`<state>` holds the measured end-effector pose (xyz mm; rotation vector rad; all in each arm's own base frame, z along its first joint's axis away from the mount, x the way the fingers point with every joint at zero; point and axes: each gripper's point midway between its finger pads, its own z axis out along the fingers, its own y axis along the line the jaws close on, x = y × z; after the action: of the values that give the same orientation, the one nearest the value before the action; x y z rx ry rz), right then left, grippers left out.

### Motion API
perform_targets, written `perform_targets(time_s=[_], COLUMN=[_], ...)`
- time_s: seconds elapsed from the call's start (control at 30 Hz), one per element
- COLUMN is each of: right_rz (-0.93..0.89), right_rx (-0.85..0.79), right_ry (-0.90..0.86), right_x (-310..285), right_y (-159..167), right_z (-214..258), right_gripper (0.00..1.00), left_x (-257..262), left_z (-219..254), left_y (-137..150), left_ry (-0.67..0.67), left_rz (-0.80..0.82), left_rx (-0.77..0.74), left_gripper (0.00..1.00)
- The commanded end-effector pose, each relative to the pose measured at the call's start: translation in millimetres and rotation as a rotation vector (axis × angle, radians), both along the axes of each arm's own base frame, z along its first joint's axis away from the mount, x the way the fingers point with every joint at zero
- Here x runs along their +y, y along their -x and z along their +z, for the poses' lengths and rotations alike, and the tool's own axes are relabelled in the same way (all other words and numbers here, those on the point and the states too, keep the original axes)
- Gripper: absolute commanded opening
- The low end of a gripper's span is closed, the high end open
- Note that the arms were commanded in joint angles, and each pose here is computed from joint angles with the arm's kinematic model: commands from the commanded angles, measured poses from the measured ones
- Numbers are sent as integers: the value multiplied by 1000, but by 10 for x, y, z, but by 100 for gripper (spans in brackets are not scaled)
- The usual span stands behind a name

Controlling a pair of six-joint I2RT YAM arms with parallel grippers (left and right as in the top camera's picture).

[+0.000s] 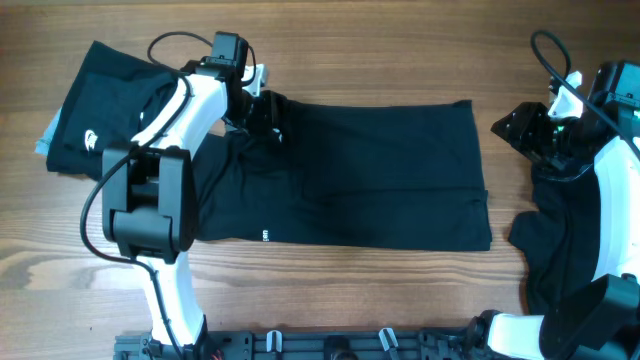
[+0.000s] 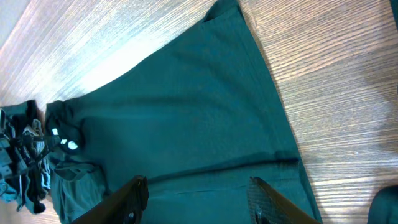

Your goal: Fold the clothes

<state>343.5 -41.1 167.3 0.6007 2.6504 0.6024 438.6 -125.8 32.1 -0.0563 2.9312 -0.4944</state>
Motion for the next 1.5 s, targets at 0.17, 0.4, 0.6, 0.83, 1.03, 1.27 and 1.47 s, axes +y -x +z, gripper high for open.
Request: perform_targets(time_s=[0.17,0.4,0.6,0.83,1.03,1.27,1.47], right_rz=[0,0,0,0,0,0,0], right_rx=[4,4,0,-1,-8,-10,-12], right_ry=[-4,-4,-3,-3,1,2,2], right_x=[7,7,4,3,-4,-5,-6], right_y=[-22,-23,-31,-32,-48,-53,-55], right_z=[-6,-6,-3,-2,3,5,6], right_gripper=[57,57,60,61,62,63,63], left_x=[746,1103,1215,984,753,824,395], left_z=[583,790,912,786,634,563,329], left_y=[-296,-386,-464,-338,-145,72,253], left_ry=[-424,-674,-743,-630,-507,-528,-302], left_rz=[227,369,416,326,229,216,140], left_rx=[-223,-329,-390,-309,-200,-104,-12], left_gripper=[5,4,5,25,22,27,25])
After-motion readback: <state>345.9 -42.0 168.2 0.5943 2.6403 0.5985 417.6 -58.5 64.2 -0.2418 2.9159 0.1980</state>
